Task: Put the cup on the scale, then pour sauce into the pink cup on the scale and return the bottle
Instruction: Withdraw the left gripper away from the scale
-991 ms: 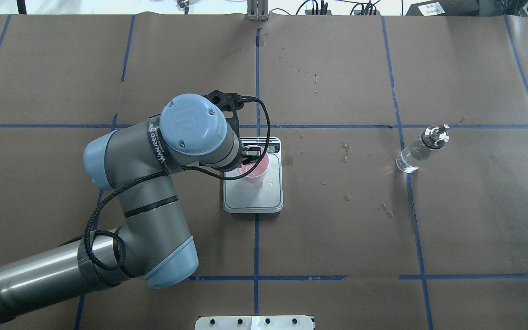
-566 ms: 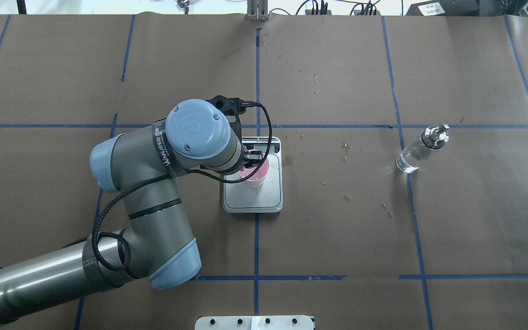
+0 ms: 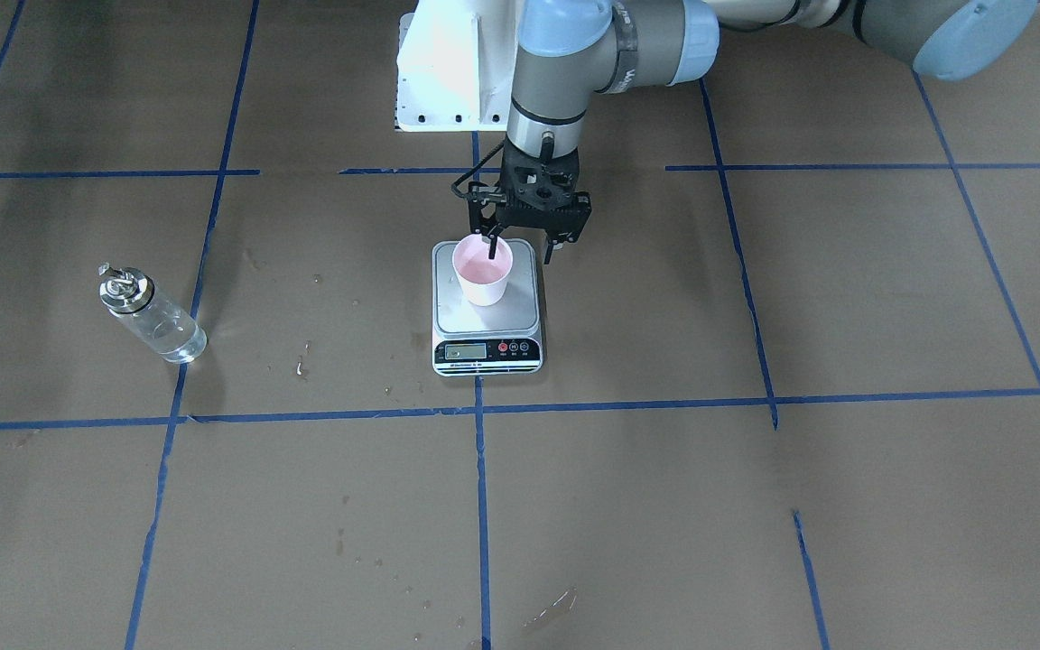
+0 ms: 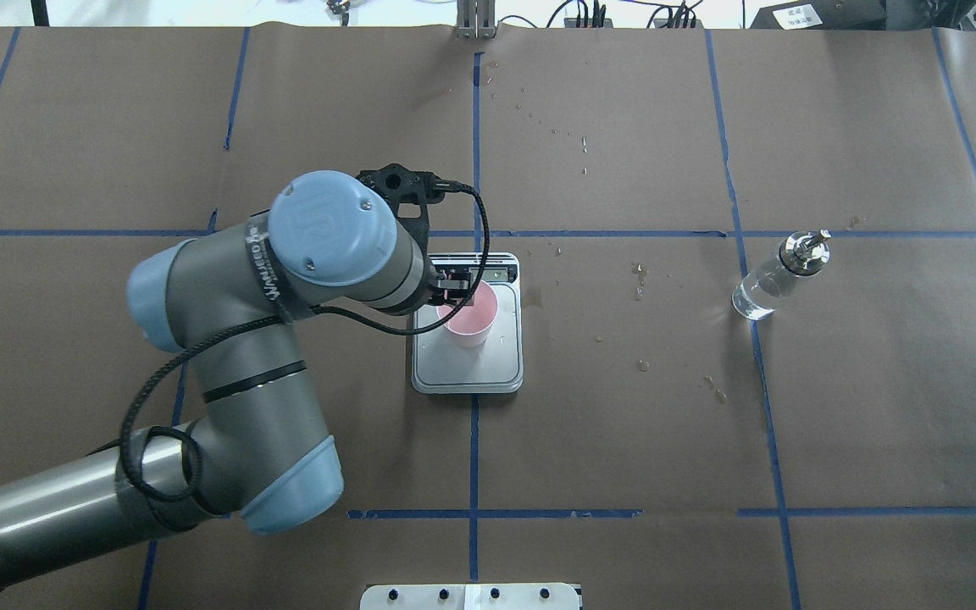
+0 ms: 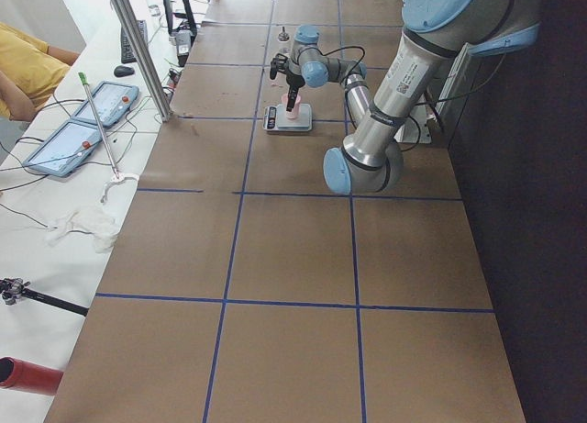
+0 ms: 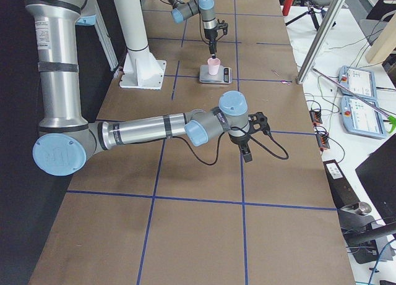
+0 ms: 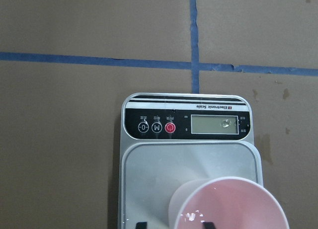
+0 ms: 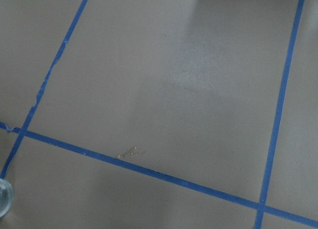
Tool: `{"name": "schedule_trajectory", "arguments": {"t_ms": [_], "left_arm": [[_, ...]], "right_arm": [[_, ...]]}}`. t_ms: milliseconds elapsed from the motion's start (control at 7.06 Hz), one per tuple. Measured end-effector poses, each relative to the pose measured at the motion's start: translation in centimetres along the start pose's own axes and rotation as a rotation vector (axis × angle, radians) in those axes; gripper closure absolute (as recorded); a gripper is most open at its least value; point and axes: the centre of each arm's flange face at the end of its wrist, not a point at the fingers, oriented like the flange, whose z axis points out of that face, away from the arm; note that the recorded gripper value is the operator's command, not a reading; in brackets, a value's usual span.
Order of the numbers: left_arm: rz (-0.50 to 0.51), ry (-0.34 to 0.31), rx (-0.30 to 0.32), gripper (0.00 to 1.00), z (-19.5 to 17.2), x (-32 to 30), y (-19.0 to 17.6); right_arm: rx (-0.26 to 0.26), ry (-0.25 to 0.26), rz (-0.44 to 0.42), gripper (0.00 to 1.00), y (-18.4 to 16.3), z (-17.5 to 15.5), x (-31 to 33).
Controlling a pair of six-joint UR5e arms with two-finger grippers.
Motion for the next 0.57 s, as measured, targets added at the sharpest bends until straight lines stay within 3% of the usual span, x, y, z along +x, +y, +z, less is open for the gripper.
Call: {"name": "schedule_trajectory", "arguments": {"t_ms": [283, 566], "left_arm": [[0.231, -0.063, 0.058, 0.0, -6.0, -11.8, -1.6], [0.432, -0.167, 0.03, 0.0, -12.7, -29.9, -5.4]], "right_arm": [[0.037, -0.042, 0.086, 0.0, -0.2, -2.6, -3.0], [0.051, -0.107, 0.174, 0.0, 0.0, -4.7, -9.3]]}}
